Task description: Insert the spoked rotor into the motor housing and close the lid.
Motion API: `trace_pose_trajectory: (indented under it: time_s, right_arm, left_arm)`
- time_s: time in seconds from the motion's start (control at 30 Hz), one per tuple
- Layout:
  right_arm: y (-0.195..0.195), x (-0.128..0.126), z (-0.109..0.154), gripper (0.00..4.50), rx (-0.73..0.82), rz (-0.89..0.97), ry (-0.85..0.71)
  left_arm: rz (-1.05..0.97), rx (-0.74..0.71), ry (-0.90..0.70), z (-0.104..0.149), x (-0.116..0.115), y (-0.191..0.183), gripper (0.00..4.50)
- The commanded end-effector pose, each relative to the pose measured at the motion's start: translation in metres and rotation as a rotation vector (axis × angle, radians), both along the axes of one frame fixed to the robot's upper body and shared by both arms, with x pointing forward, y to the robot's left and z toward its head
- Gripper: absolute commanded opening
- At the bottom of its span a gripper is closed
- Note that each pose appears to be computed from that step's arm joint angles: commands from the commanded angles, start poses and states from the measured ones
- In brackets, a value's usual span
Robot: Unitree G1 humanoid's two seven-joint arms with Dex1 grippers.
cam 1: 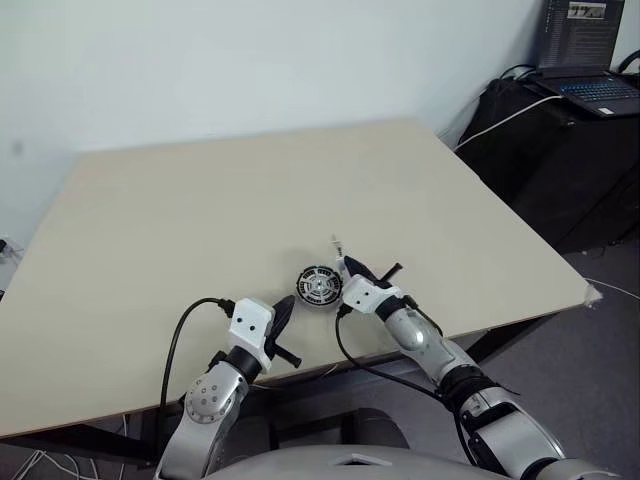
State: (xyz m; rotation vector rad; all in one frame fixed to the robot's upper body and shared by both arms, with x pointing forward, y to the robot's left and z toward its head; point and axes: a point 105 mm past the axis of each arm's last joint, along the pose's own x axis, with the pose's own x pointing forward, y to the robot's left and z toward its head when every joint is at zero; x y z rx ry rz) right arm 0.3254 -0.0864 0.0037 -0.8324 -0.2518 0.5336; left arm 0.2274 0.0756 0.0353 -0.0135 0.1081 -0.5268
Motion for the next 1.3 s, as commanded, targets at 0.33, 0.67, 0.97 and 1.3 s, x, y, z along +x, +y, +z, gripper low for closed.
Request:
trace_pose_trajectory:
  time_s: [0.33,0.67,0.97,1.3]
  right_arm:
    - [0.022,-0.012,0.035,0.02,0.108,0.127,-0.041]
    - [0.004,0.018,0.077,0.02,0.535,-0.1,0.429]
    - [0.032,0.021,0.058,2.24,0.419,-0.006,0.597]
    - [0.046,0.007,0.034,4.13,0.293,0.098,0.71]
  left_arm:
    - [0.011,-0.008,-0.058,0.027,0.007,-0.006,0.0]
    - [0.003,-0.006,-0.041,0.022,0.0,0.001,0.0]
    - [0.027,0.002,-0.046,0.019,0.002,0.005,0.0]
    - [0.044,0.012,-0.041,0.017,0.001,0.009,0.0]
